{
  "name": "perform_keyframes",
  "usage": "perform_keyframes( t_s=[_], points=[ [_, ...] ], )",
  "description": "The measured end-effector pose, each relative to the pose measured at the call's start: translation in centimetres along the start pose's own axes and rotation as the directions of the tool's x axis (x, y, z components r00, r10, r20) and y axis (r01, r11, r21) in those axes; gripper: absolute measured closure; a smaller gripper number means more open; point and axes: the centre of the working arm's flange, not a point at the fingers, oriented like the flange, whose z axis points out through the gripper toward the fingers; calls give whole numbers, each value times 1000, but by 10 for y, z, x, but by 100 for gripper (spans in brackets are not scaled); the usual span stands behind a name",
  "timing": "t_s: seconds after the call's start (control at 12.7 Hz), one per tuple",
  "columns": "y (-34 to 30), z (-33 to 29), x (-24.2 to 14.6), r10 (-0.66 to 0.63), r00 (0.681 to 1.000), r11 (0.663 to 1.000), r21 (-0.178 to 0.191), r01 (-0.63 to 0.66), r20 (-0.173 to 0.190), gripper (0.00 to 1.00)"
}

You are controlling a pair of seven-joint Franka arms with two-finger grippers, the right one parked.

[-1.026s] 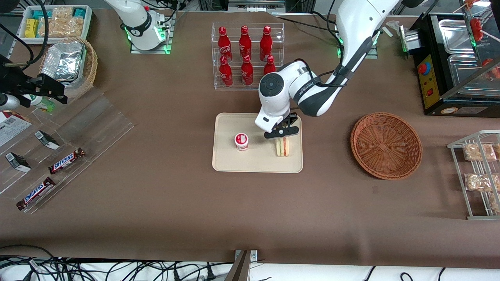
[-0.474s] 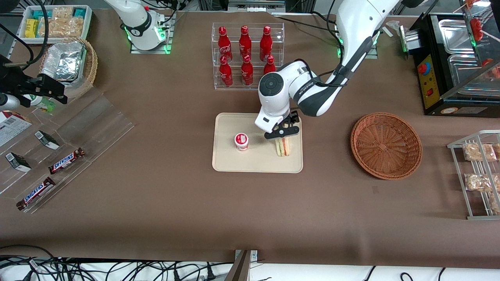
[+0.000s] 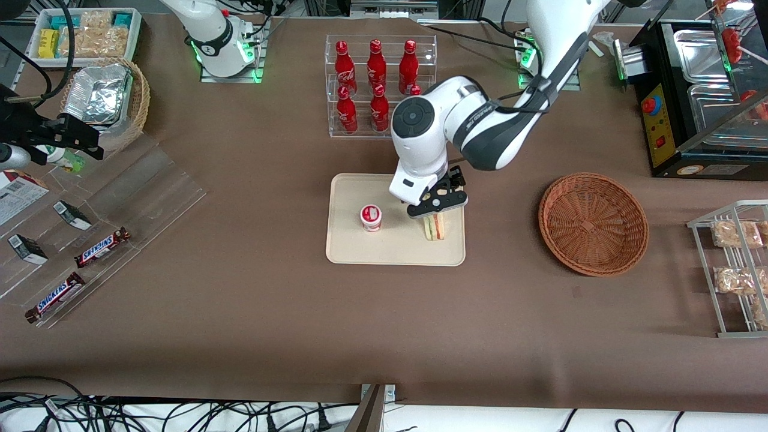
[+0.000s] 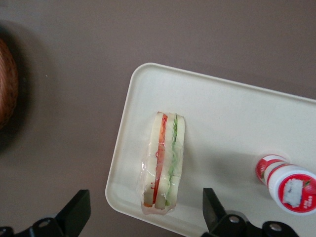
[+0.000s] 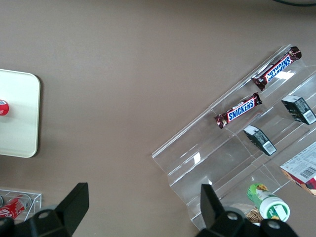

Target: Place sandwich from basket to tray

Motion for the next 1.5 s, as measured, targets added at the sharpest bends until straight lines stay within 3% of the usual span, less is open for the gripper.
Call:
perform_keyframes(
  t_s=[0.16,0.39,0.55,0.63,0.79,1.03,1.34,1.5],
  points=[
    [-22,-29,25,-13,1000,1000,-5,13,10,0],
    [-81,-60,83,17,996,1000,-7,-16,86,0],
    [-139,-82,128,90,985,995,-50,-84,144,0],
    [-169,-88,149,123,980,991,-76,-113,157,0],
    [-215,-89,179,178,970,981,-106,-162,163,0],
    [-257,-74,203,270,947,961,-104,-255,174,0],
    [-339,-47,242,344,917,932,-194,-307,200,0],
    [-357,-46,249,360,913,925,-203,-322,193,0]
  ],
)
